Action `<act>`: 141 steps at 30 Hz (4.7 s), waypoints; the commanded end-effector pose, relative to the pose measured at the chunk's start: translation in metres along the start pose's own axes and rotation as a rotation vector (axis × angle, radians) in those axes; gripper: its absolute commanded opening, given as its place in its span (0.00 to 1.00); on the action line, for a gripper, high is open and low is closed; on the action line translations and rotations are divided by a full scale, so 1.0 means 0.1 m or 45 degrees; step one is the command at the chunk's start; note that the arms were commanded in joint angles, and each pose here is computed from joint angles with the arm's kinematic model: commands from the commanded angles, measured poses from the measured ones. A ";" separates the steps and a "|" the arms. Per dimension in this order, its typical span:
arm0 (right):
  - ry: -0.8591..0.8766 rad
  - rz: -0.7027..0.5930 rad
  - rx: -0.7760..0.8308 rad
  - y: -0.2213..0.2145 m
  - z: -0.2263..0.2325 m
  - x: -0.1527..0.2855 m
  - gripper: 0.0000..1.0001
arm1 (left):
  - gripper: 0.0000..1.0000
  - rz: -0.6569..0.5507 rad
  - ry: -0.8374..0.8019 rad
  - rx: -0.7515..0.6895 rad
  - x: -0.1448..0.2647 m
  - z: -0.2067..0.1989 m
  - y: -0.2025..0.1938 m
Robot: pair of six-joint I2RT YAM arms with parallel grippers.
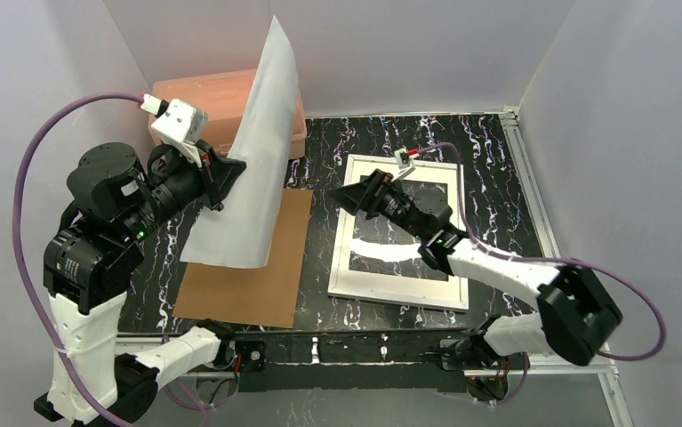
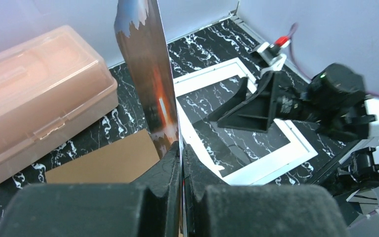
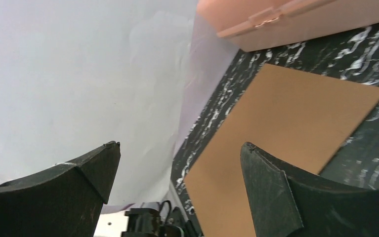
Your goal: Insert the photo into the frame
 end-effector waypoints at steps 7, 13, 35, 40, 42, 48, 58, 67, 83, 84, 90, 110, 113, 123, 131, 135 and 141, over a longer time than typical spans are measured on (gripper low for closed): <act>0.690 -0.080 -0.378 0.04 0.20 -0.46 0.99 | 0.00 -0.131 -0.025 -0.011 0.10 -0.01 0.26; 0.933 -0.011 -0.445 0.01 0.40 -0.71 0.99 | 0.00 -0.128 0.005 -0.012 0.16 -0.01 0.20; 1.104 0.090 -0.365 -0.06 0.78 -0.79 0.99 | 0.00 -0.188 0.159 0.025 0.31 0.09 0.35; 1.101 0.125 -0.405 -0.18 0.73 -0.98 0.99 | 0.00 -0.197 0.154 0.022 0.35 0.09 0.41; 1.093 0.110 -0.418 -0.20 0.68 -1.00 0.99 | 0.00 -0.206 0.157 0.014 0.38 0.09 0.43; 1.107 0.106 -0.417 -0.18 0.73 -1.09 0.99 | 0.00 -0.220 0.173 0.003 0.42 0.10 0.46; 1.254 0.084 -0.395 -0.02 1.11 -0.94 0.99 | 0.00 -0.164 0.217 -0.021 0.37 0.13 0.31; 1.082 0.054 -0.231 -0.02 1.16 -0.45 0.99 | 0.00 -0.104 0.419 -0.074 0.26 0.29 0.08; 0.742 0.102 -0.191 -0.08 1.08 -0.34 0.72 | 0.00 -0.086 0.459 -0.045 0.21 0.32 0.01; 0.724 0.095 -0.183 -0.08 1.07 -0.32 0.71 | 0.00 -0.085 0.463 -0.046 0.21 0.32 0.00; 0.646 0.178 -0.140 -0.11 1.08 -0.29 0.62 | 0.00 -0.048 0.467 -0.082 0.18 0.34 -0.02; 0.410 0.193 -0.072 -0.06 1.07 -0.21 0.01 | 0.07 0.167 0.300 -0.043 -0.02 0.20 -0.40; 0.234 0.167 -0.028 -0.03 0.97 -0.13 0.01 | 0.37 0.268 0.253 -0.052 -0.12 0.18 -0.56; -0.369 0.153 0.151 0.39 0.89 0.49 0.01 | 0.98 0.673 0.044 -0.152 -0.47 0.09 -1.34; -0.729 0.316 0.291 0.43 0.63 0.78 0.01 | 0.99 0.810 -0.057 -0.220 -0.57 0.06 -1.71; -0.837 0.358 0.262 0.48 0.46 0.81 0.01 | 0.98 0.837 -0.072 -0.256 -0.50 0.06 -1.72; -1.003 0.468 0.243 0.52 0.23 0.90 0.01 | 0.98 0.928 -0.053 -0.331 -0.37 0.09 -1.89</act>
Point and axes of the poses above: each gripper's point midway between its finger pads, its own x axis back along the fingers, its own z axis along the line the jaws close on, y = z × x, the point moved 8 cm from there along x, back along the fingers, and after that the axes turned 11 degrees about -x, right-handed, at the moved point
